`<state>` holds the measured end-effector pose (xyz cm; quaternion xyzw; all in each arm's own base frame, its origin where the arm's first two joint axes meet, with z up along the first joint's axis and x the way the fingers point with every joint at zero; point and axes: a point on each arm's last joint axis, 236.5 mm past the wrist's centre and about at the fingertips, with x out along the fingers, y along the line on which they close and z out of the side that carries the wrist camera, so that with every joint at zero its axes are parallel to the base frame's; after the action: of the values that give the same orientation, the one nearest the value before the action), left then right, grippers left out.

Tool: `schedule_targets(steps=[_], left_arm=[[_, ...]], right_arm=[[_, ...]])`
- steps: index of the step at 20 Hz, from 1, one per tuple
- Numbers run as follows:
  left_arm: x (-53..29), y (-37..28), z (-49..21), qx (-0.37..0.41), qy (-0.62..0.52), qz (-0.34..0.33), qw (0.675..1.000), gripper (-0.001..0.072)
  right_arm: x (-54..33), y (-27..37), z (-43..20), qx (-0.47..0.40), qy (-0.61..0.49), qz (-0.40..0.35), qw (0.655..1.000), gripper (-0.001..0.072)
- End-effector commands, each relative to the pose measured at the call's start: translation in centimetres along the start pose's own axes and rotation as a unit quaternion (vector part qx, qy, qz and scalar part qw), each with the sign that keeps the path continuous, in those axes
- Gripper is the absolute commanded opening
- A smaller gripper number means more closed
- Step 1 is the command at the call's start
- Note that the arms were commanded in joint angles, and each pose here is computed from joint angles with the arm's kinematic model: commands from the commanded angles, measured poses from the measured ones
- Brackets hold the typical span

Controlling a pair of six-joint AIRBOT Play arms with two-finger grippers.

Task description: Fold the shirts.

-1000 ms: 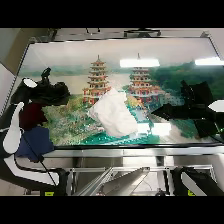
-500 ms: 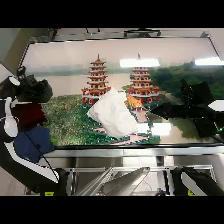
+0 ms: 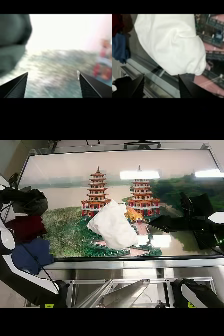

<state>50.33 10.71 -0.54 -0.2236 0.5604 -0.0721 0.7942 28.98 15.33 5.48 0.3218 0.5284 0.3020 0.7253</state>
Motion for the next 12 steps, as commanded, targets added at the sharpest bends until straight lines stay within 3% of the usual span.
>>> schedule_targets(steps=[1,7,12], left_arm=[[-1.0,-9.4,-6.6,0.018,0.094,-0.126,0.987,0.0682],[5.2,-14.3,-19.9,0.033,0.155,-0.12,0.98,0.0683],[10.7,-18.4,-23.0,0.083,0.131,-0.11,0.982,0.0682]], right_arm=[[0.2,-3.7,-1.2,-0.014,0.023,-0.066,0.997,0.0528],[4.9,-5.1,-3.9,-0.044,0.071,-0.078,0.993,0.0527],[10.3,-7.2,-4.8,-0.054,0.093,-0.106,0.989,0.0527]])
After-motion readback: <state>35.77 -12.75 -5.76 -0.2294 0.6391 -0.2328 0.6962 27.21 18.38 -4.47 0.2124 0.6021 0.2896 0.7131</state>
